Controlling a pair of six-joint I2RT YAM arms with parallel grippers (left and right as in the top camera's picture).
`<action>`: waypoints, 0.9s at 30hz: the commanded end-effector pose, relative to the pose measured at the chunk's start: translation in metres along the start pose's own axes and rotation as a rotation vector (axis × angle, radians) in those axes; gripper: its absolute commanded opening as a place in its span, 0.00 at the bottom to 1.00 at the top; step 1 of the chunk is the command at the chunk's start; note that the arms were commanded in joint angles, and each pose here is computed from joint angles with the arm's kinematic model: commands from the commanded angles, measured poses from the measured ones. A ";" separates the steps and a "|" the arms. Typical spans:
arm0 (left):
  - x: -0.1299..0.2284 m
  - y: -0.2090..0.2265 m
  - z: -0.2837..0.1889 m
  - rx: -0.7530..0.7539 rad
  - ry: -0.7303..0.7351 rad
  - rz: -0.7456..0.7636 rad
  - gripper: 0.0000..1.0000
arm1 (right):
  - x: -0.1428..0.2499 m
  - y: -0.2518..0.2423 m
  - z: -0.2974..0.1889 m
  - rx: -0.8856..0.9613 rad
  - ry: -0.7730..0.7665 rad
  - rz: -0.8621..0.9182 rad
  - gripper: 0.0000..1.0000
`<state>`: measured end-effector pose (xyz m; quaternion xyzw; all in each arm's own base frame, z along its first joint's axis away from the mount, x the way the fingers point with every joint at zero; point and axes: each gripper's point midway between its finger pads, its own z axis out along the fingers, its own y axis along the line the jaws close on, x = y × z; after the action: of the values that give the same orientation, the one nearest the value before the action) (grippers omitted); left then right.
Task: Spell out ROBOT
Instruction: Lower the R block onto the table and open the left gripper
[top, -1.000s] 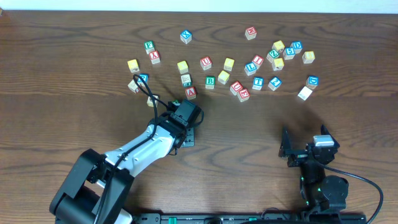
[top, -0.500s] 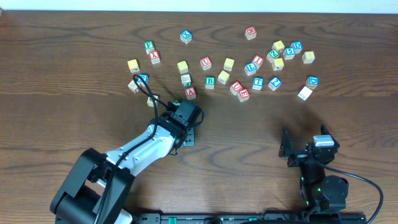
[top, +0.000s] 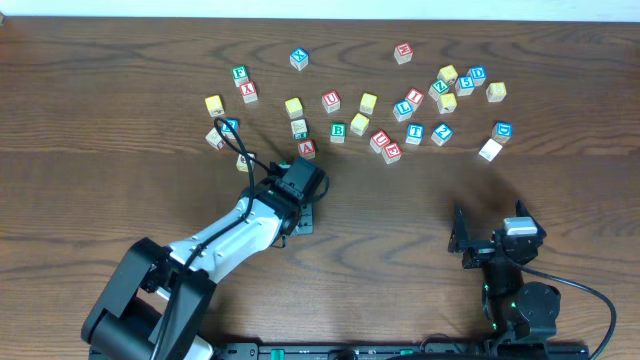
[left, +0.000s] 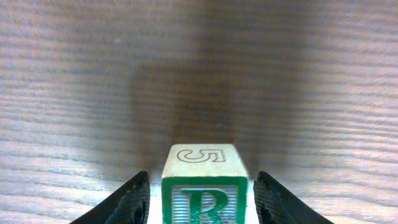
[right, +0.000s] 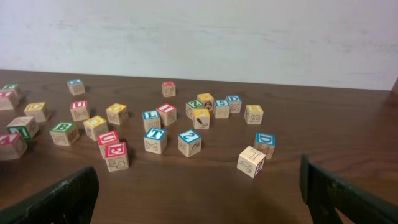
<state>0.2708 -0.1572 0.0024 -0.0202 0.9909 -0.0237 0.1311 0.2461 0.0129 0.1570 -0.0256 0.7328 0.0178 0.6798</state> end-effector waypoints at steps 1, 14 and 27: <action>-0.023 -0.013 -0.016 0.030 -0.053 0.007 0.54 | 0.001 -0.001 0.000 0.006 0.000 0.007 0.99; -0.063 -0.028 -0.092 0.129 -0.222 0.050 0.60 | 0.001 -0.001 0.000 0.006 0.000 0.007 0.99; -0.077 -0.004 -0.147 0.159 -0.357 0.052 0.60 | 0.001 -0.001 0.000 0.006 0.000 0.007 0.99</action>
<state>0.2988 -0.1577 0.1503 0.0012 0.9528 -0.1034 0.2853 0.2461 0.0129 0.1569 -0.0256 0.7329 0.0178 0.6796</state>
